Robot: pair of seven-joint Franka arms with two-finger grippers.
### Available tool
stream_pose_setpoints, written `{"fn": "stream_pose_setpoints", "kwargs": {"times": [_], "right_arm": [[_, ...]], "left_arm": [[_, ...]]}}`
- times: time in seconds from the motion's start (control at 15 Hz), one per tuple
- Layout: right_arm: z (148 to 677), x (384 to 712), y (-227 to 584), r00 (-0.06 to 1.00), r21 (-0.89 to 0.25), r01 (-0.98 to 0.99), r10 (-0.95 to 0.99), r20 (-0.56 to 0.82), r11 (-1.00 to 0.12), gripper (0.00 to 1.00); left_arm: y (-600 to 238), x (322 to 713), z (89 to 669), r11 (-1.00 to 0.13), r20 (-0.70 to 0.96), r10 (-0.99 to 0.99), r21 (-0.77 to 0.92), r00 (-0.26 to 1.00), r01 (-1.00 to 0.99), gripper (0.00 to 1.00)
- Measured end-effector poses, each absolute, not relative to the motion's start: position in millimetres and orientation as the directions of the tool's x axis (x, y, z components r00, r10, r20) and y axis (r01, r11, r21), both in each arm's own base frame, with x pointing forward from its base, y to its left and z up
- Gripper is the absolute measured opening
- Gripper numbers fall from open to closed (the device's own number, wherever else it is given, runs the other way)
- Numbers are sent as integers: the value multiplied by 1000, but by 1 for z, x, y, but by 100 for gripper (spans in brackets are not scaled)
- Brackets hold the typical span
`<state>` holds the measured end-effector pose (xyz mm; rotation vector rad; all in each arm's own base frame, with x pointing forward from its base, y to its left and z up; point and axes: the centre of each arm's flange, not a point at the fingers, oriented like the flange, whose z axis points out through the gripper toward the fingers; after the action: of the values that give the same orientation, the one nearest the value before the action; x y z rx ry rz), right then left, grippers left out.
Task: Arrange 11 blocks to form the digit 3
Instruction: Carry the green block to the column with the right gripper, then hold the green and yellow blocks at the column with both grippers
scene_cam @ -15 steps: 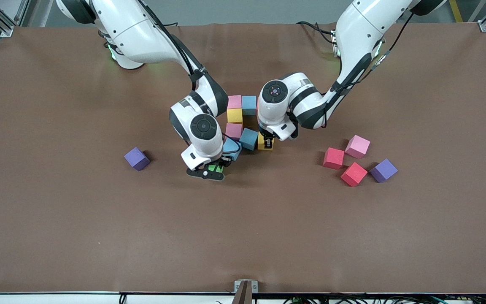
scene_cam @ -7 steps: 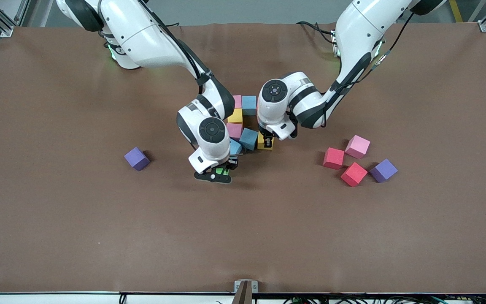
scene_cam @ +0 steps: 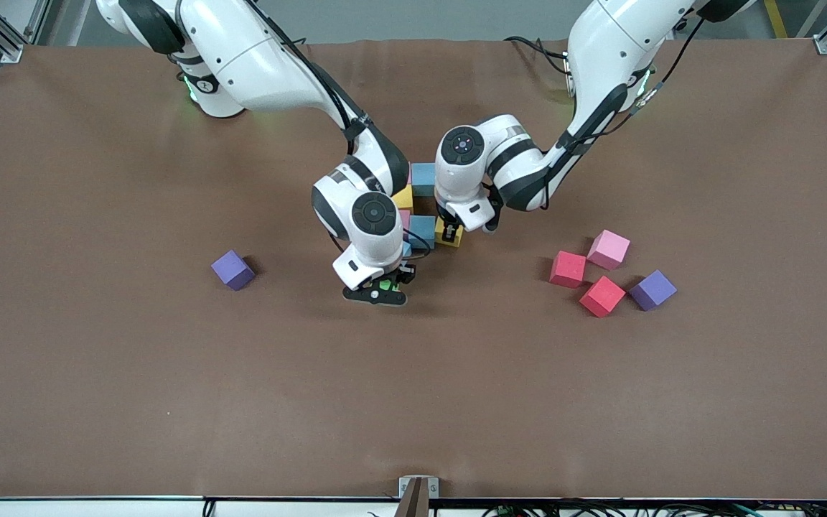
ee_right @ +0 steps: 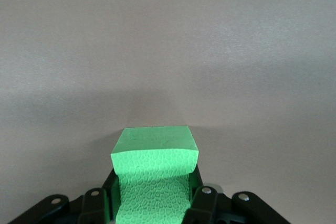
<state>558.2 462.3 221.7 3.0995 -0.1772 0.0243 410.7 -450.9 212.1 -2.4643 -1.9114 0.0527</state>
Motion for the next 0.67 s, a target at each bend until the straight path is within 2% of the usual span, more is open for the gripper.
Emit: {"fn": "stream_pose_setpoints", "kwargs": {"times": [0.47,0.67], "right_arm": [[223,565,471,991,20,-132,-131,32,-991,53],[223,563,474,991,18,-133,-132,34,-991,53]], "left_arm": [[-447,403,212,-262,-12,965,-47,262,964,53],[-444,406,212,-221,-17,975,-53,221,974,53]]}}
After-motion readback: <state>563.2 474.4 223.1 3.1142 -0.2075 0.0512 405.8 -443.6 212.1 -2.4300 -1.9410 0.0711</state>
